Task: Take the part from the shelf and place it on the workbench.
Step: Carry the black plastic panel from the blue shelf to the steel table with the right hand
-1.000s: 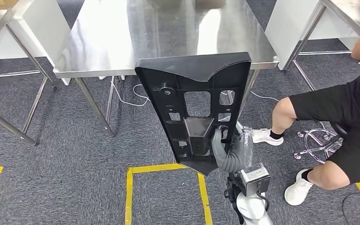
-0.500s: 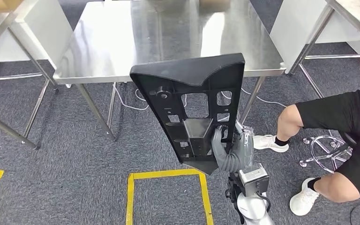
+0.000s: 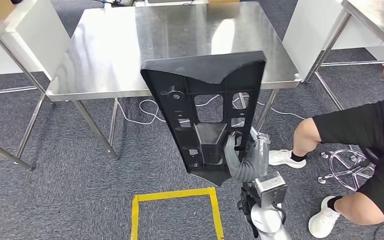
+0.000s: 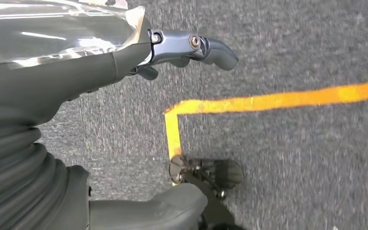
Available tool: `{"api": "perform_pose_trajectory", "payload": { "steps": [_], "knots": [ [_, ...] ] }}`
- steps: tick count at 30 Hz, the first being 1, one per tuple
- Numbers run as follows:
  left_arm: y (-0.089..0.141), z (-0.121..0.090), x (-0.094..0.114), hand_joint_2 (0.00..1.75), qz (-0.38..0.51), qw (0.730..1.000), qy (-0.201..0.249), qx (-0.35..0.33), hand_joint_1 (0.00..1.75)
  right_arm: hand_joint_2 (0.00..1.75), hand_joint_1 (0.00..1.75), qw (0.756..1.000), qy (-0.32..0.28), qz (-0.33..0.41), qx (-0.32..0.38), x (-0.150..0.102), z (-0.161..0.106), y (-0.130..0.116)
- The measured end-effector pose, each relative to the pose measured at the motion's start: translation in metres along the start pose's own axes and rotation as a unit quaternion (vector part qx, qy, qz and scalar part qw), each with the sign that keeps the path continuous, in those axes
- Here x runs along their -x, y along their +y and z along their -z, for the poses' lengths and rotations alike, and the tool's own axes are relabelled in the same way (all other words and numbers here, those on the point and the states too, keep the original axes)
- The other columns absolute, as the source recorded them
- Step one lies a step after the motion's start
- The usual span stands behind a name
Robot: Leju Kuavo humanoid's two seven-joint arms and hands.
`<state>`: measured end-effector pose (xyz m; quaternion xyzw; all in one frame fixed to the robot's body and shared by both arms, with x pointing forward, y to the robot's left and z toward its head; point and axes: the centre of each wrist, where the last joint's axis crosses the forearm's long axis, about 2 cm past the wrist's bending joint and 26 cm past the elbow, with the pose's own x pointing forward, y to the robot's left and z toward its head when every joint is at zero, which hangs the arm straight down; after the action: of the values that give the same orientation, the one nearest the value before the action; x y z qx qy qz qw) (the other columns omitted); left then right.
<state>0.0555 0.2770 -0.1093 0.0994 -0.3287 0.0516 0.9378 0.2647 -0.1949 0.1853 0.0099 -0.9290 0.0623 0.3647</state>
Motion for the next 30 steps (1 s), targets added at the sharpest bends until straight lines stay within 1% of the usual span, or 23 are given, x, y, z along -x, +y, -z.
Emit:
{"api": "perform_pose_trajectory", "payload": {
  "steps": [30],
  "knots": [
    [0.0022, -0.0004, 0.0016, 1.75, 0.009, 1.0, 0.002, 0.004, 0.0, 1.75, 1.75, 1.0, 0.001, 0.002, 0.002, -0.0017, 0.0016, 0.0043]
  ]
}}
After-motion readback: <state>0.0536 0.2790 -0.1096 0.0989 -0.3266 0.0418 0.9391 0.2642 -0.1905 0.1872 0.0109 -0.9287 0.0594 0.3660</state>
